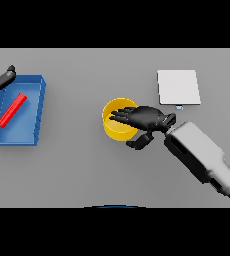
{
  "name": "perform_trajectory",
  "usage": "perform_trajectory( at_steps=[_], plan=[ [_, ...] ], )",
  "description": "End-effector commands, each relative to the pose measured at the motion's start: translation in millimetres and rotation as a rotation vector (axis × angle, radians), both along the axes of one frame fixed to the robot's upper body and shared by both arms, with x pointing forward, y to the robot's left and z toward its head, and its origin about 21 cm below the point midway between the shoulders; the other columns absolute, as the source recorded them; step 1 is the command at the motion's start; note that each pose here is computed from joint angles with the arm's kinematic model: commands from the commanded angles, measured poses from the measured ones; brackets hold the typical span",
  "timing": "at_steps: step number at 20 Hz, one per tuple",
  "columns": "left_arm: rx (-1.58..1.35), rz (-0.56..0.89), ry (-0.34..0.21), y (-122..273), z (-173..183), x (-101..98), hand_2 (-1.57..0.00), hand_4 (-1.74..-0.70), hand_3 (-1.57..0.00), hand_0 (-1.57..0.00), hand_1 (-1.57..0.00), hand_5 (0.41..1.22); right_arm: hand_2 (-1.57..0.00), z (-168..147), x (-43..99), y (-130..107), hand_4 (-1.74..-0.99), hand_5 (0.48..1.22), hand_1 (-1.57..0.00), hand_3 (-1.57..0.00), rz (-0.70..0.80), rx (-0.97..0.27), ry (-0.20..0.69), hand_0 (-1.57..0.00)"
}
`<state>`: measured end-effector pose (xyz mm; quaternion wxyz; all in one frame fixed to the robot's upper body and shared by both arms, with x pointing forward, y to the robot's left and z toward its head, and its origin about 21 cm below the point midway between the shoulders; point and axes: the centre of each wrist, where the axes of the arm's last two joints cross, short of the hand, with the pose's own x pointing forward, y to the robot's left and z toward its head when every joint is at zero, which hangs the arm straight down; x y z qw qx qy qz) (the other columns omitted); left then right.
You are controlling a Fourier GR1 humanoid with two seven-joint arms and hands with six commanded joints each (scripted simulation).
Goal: Pick up the red beaker and tilt it to pour out 1 green nut into yellow bowl. Pick up the yellow bowl and place it on the metallic measuring scale.
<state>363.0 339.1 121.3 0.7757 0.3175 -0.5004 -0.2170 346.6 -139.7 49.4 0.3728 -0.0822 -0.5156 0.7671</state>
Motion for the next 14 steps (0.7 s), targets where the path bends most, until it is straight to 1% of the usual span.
perform_trajectory(
  at_steps=[1,2,3,4,5,6,7,8,9,10,12,13,14],
  plan=[
    [0.006,0.002,0.000,1.1,-0.1,-0.1,0.00,-0.79,0.00,0.00,0.00,0.727,0.00,-4.1,-1.3,3.3,-1.281,0.702,0.00,0.00,0.001,0.004,0.005,0.00],
    [0.002,-0.001,-0.004,-2.6,-0.1,-0.4,0.00,-0.79,0.00,0.00,0.00,0.728,0.00,-2.3,0.3,1.3,-1.285,0.706,0.00,0.00,0.008,0.003,0.002,0.00],
    [0.004,-0.002,-0.012,-1.4,2.2,-1.1,0.00,-0.79,0.00,0.00,0.00,0.728,0.00,-4.4,-1.9,7.2,-1.286,0.710,0.00,-0.02,0.024,0.010,0.011,0.00],
    [0.002,-0.007,-0.006,-4.0,0.7,-3.8,0.00,-0.79,0.00,0.00,0.00,0.728,-0.01,-5.8,-2.1,7.0,-1.286,0.712,0.00,-0.03,0.028,0.015,0.011,0.00],
    [0.005,-0.009,-0.005,-4.0,2.1,-1.6,0.00,-0.79,0.00,0.00,0.00,0.729,-0.02,-9.5,0.9,8.1,-1.289,0.721,0.00,-0.04,0.012,0.012,0.008,0.00],
    [0.012,-0.004,-0.002,-3.4,0.3,-4.2,0.00,-0.79,0.00,0.00,0.00,0.730,-0.03,-5.9,6.0,10.0,-1.293,0.738,0.00,-0.06,0.001,0.013,0.002,0.00],
    [0.012,0.006,-0.004,-3.3,2.0,-2.9,0.00,-0.79,0.00,0.00,0.00,0.732,-0.05,-6.9,5.3,10.1,-1.309,0.768,0.00,-0.09,-0.001,0.019,0.012,0.00],
    [0.013,0.011,0.006,-4.9,1.5,-2.1,0.00,-0.79,0.00,0.00,0.00,0.732,-0.08,-8.7,6.8,9.9,-1.333,0.800,-0.01,-0.12,-0.006,0.020,0.018,0.00],
    [0.000,0.005,-0.004,-4.8,0.5,-2.4,0.00,-0.80,0.00,0.00,0.00,0.730,-0.14,-8.2,5.3,8.9,-1.365,0.838,-0.07,-0.18,-0.001,0.020,0.025,-0.07],
    [0.003,0.008,0.000,-3.3,0.1,-2.3,0.00,-0.80,0.00,0.00,0.00,0.730,-0.20,-9.5,2.4,9.3,-1.396,0.875,-0.14,-0.24,0.009,0.017,0.033,-0.17],
    [0.009,0.002,-0.005,-2.7,0.6,-2.9,0.00,-0.79,0.00,0.00,0.00,0.729,-0.38,-9.5,-0.1,8.5,-1.479,0.999,-0.38,-0.42,0.024,-0.002,0.020,-0.47],
    [0.005,0.010,-0.006,0.0,0.9,-3.4,0.00,-0.79,0.00,0.00,0.00,0.731,-0.48,-8.0,0.2,8.6,-1.473,1.044,-0.51,-0.65,0.027,-0.006,0.019,-0.63],
    [0.009,0.008,-0.002,-3.5,-0.4,-1.9,0.00,-0.79,0.00,0.00,0.00,0.732,-0.59,-6.4,2.6,6.9,-1.469,1.079,-0.65,-0.83,0.021,-0.005,0.017,-0.78]
  ],
)
